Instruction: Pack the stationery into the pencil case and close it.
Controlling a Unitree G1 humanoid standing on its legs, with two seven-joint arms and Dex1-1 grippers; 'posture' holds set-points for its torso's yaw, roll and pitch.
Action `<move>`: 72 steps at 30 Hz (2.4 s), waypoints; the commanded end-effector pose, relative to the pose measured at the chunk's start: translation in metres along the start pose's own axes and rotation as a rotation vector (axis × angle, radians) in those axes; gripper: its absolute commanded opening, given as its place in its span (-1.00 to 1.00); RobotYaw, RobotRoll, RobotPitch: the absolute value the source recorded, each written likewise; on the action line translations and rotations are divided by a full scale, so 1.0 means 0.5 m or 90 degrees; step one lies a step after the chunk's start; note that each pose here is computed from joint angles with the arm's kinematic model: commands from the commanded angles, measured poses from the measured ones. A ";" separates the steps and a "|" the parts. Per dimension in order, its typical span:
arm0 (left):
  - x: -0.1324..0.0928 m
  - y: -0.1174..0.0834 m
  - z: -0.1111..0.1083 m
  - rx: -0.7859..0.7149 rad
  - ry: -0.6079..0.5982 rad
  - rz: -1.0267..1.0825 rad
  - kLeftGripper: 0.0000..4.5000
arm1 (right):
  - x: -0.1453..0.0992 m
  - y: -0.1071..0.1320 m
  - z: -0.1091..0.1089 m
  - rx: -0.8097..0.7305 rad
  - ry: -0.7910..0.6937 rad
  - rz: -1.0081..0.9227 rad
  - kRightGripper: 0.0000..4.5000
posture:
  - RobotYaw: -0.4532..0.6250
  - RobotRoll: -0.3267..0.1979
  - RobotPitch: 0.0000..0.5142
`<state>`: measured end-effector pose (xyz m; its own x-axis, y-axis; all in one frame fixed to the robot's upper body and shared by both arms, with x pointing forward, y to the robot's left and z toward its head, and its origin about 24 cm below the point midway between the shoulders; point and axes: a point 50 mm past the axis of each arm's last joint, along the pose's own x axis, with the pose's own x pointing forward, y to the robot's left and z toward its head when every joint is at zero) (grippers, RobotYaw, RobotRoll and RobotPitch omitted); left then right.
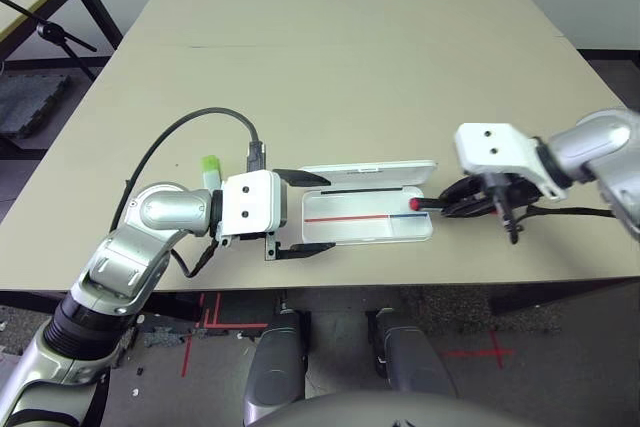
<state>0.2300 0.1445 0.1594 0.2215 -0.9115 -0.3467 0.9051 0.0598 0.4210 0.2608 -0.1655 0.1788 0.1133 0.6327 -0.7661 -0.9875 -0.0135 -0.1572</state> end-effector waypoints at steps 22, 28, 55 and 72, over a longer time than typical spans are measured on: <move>0.011 0.003 -0.006 0.004 0.014 0.002 1.00 | 0.109 -0.034 0.044 -0.104 -0.023 -0.060 -0.77 | -0.03 0.25 -0.55; 0.011 0.004 -0.009 0.003 0.016 0.005 1.00 | 0.100 -0.042 0.028 -0.127 0.000 -0.048 -0.77 | -0.02 0.25 -0.55; 0.022 0.010 -0.005 0.011 0.008 0.005 1.00 | 0.123 -0.039 0.119 -0.220 -0.047 -0.033 -0.77 | -0.03 0.25 -0.59; 0.020 0.006 -0.014 0.008 0.013 0.015 1.00 | 0.159 -0.056 0.105 -0.223 -0.048 -0.046 -0.77 | 0.00 0.25 -0.60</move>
<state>0.2384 0.1381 0.1561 0.2498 -0.9068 -0.3396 0.8915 0.0784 0.4462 0.2917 -0.0752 0.1623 0.1698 0.7063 -0.6873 -0.8738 -0.2146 -0.4364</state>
